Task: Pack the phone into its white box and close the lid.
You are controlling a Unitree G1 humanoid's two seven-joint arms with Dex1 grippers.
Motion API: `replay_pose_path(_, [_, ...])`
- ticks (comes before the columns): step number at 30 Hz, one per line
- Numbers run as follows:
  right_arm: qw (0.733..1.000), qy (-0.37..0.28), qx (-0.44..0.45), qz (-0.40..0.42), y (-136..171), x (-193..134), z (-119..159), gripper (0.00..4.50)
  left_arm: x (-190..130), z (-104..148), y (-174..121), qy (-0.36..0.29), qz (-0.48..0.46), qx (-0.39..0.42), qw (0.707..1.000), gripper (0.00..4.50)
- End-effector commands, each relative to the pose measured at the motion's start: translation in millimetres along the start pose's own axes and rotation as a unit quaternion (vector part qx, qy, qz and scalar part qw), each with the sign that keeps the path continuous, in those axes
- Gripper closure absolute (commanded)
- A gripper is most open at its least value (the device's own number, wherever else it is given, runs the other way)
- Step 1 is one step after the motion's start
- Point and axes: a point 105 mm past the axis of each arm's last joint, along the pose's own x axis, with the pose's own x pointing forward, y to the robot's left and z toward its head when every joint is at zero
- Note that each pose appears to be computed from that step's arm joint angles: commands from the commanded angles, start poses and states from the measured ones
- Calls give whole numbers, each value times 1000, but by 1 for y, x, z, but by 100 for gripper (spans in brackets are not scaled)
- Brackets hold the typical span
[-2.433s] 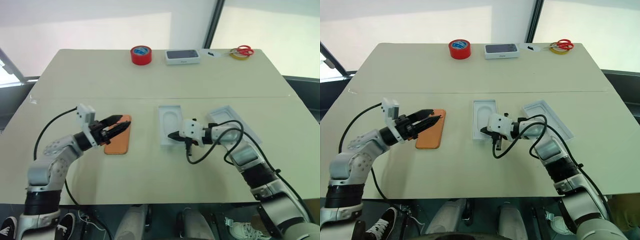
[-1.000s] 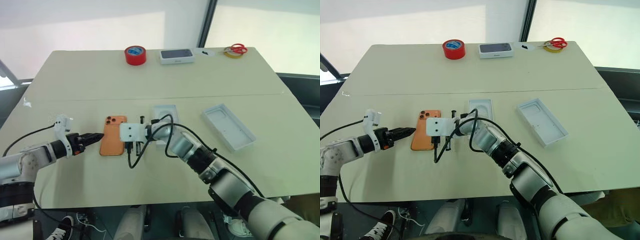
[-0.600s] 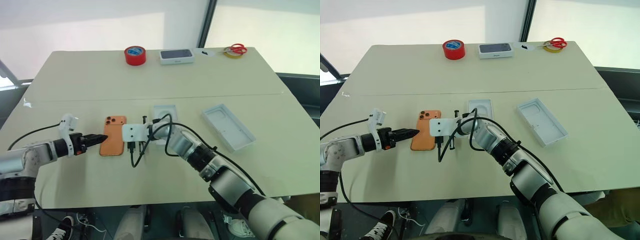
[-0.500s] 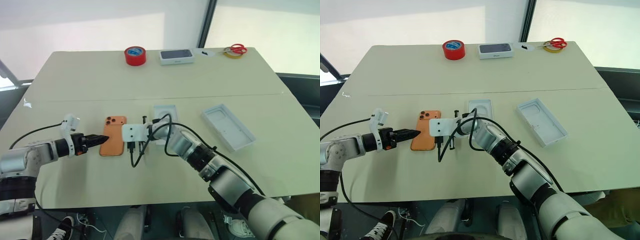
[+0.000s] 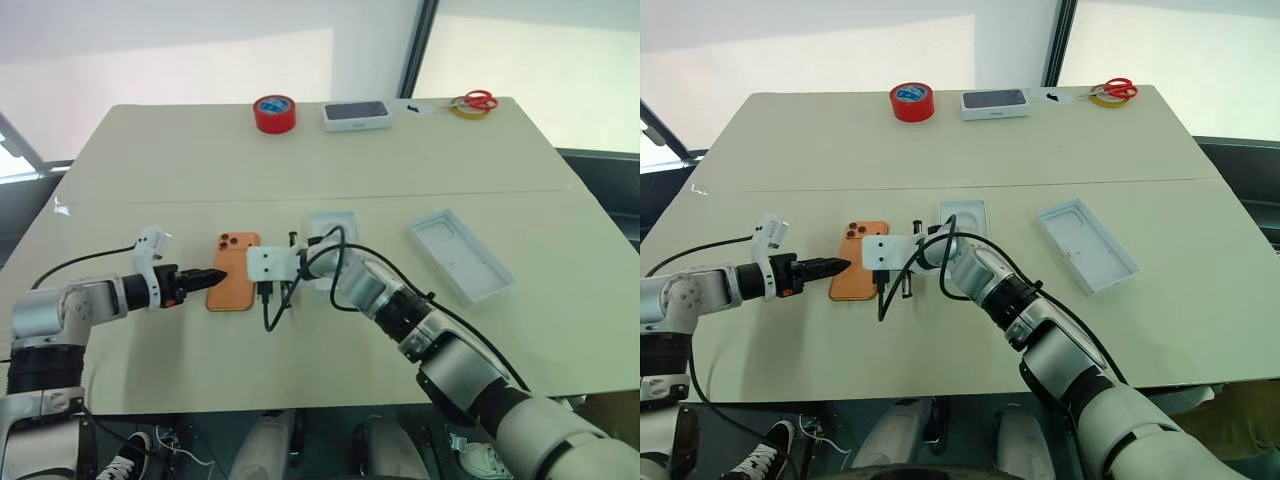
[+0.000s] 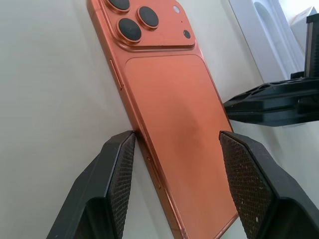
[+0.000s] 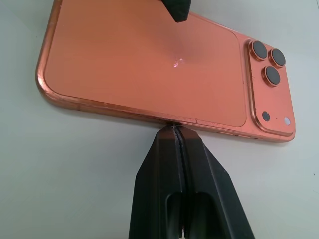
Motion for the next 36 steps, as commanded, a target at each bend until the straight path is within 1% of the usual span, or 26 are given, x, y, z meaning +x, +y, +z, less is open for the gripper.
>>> replay_pose_path(1, [999, -26, -23, -1, -2, 2, 20, 447, 23, -29, -23, 63, -59, -23, 996, 168])
replay_pose_path(8, [999, -25, -22, 16, 2, 2, 18, 447, 32, -27, -27, 72, -35, -21, 997, 168])
replay_pose_path(14, [999, -17, -23, 29, 7, 1, 14, 447, 37, -26, -42, 84, -42, -13, 996, 168])
replay_pose_path(17, [999, -16, -24, 28, 6, 2, 13, 447, 39, -25, -43, 81, -37, -19, 996, 168])
replay_pose_path(21, [999, -17, -21, 26, 5, 1, 14, 447, 38, -15, -49, 34, -82, -72, 993, 168])
replay_pose_path(26, [999, -15, -20, 24, 5, 0, 11, 447, 30, -2, -46, -20, -118, -128, 985, 168])
replay_pose_path(29, [999, -15, -20, 23, 4, 0, 12, 447, 30, -8, -41, -14, -115, -144, 983, 168])
replay_pose_path(31, [999, -15, -21, 21, 3, 0, 12, 447, 30, -13, -39, -5, -100, -127, 987, 168])
replay_pose_path(36, [1000, -13, -21, 19, 2, -1, 10, 447, 24, -7, -32, -33, -99, -138, 985, 168])
